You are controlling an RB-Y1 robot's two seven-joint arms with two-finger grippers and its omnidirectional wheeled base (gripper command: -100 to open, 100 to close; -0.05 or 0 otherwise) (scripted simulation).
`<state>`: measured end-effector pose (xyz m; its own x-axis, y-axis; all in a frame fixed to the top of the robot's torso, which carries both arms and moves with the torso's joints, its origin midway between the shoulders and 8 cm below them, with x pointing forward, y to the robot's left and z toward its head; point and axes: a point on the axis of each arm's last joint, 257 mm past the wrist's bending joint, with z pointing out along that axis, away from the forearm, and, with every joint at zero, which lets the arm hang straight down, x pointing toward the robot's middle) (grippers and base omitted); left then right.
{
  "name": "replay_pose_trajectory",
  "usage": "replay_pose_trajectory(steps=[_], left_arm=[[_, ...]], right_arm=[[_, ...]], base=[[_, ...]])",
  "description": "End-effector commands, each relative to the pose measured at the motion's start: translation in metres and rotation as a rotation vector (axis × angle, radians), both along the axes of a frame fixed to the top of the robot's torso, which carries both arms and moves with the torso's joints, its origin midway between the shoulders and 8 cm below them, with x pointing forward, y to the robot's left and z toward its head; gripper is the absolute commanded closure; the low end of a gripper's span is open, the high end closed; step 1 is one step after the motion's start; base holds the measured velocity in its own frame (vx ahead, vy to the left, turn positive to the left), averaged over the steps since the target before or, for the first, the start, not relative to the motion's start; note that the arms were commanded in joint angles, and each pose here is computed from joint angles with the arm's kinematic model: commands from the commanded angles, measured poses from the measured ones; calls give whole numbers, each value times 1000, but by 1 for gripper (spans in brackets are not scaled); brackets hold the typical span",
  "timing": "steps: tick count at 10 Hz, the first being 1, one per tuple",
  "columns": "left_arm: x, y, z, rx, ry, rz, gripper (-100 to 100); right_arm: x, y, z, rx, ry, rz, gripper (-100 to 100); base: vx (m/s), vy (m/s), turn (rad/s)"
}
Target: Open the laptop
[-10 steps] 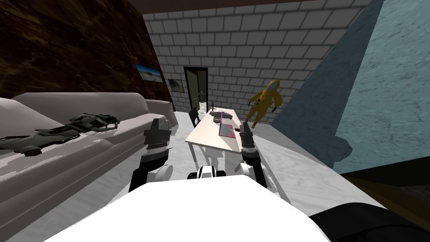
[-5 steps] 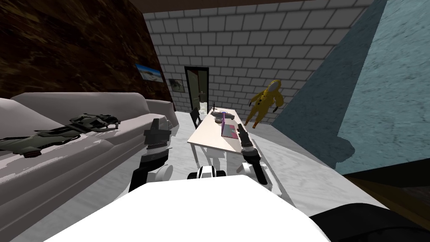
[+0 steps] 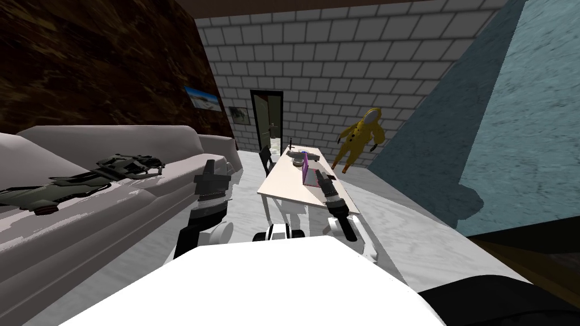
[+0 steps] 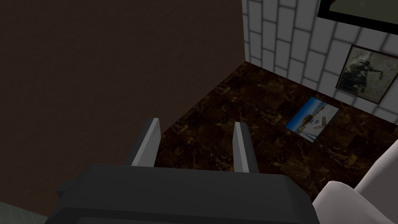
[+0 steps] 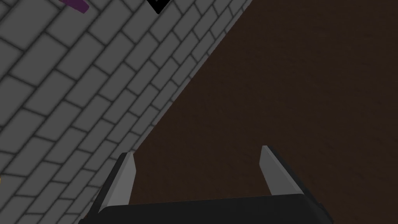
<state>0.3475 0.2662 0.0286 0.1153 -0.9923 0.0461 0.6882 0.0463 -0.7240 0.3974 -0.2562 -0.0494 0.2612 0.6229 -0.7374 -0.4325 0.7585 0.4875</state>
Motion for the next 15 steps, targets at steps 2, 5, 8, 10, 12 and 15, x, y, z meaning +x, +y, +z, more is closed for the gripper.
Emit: replay_pose_trajectory(steps=[2,5,8,10,12,15], left_arm=[[0,0,0,0,0,0,0],[0,0,0,0,0,0,0],[0,0,0,0,0,0,0],[0,0,0,0,0,0,0],[0,0,0,0,0,0,0],[0,0,0,0,0,0,0]], right_arm=[[18,-19,-27,-209,57,-104,-100],[34,-40,-52,-395,107,-194,-100],[48,-69,-77,-592,161,-285,-100],[53,-81,-85,-666,180,-317,-100],[61,-106,-99,-806,216,-378,-100],[70,-147,-114,-1007,267,-466,-100]], base=[[43,123,-2],[37,112,-2],[47,127,-2],[35,100,-5],[33,80,1],[48,126,-3]])
